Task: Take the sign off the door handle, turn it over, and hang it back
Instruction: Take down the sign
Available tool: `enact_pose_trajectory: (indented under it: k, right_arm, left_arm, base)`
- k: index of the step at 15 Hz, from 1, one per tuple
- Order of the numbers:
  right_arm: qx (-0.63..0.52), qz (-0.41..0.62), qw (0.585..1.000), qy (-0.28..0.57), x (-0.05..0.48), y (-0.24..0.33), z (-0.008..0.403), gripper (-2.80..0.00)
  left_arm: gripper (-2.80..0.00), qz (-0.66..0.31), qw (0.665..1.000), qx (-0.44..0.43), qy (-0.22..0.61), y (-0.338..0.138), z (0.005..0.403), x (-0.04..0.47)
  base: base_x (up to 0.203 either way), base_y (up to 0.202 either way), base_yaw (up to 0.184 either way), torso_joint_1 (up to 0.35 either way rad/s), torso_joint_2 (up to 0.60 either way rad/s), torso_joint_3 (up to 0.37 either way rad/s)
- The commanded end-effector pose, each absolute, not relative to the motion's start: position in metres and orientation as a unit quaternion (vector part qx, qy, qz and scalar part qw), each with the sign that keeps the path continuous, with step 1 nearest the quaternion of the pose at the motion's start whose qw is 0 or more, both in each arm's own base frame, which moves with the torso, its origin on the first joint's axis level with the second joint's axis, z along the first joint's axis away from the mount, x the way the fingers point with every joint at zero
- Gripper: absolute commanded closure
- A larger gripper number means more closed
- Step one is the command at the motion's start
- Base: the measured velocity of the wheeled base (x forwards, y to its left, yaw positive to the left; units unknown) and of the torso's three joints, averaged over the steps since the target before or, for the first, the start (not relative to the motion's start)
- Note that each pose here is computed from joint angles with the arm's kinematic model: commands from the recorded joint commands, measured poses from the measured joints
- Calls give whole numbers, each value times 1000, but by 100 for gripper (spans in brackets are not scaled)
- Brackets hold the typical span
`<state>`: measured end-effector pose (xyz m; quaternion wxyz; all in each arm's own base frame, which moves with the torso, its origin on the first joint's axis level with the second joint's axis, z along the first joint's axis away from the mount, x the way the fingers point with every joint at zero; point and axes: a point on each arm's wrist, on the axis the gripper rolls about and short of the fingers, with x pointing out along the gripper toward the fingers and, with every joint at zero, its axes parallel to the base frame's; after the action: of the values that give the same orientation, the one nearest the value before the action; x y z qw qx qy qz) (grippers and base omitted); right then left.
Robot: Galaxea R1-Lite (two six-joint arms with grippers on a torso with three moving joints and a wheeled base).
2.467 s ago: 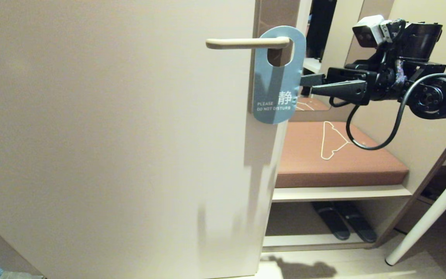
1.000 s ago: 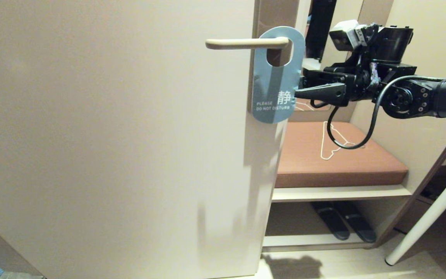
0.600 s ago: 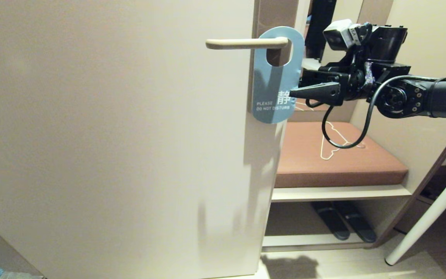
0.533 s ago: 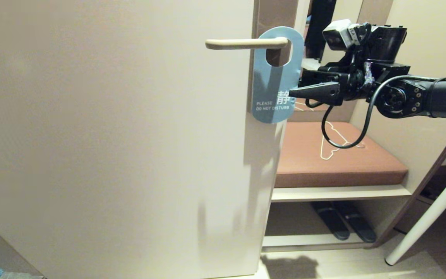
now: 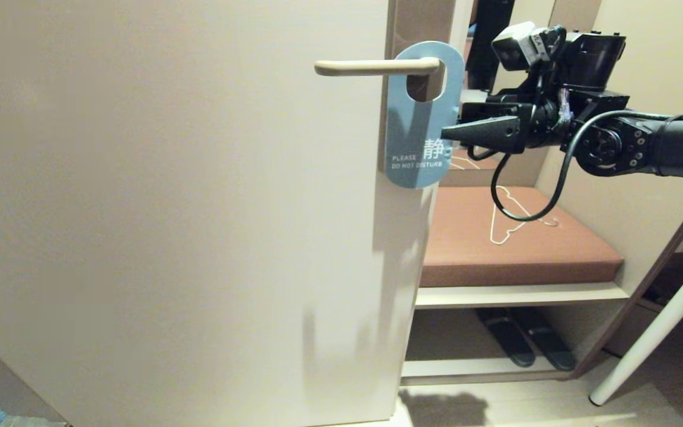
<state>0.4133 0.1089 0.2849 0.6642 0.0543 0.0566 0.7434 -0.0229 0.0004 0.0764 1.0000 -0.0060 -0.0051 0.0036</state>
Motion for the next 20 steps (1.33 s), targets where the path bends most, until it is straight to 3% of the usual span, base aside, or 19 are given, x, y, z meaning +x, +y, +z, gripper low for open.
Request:
enact_pose_trajectory:
  k: [1, 12, 13, 20]
  right_arm:
    - [53, 746, 661, 56, 414, 109, 285, -280]
    - [48, 746, 662, 49, 415, 110, 288, -280]
    - [48, 747, 662, 49, 415, 110, 288, 0]
    - [48, 746, 662, 48, 415, 109, 289, 0]
  left_arm:
    - [0, 4, 1000, -6, -5, 0, 76, -23]
    - [0, 4, 1000, -6, -5, 0, 76, -23]
    - [0, 4, 1000, -6, -5, 0, 76, -23]
    - [0, 4, 1000, -7, -5, 0, 76, -23]
  base:
    - [0, 0, 0, 0, 0, 0]
    - [0, 0, 0, 0, 0, 0]
    - [0, 0, 0, 0, 0, 0]
    - [0, 0, 0, 0, 0, 0]
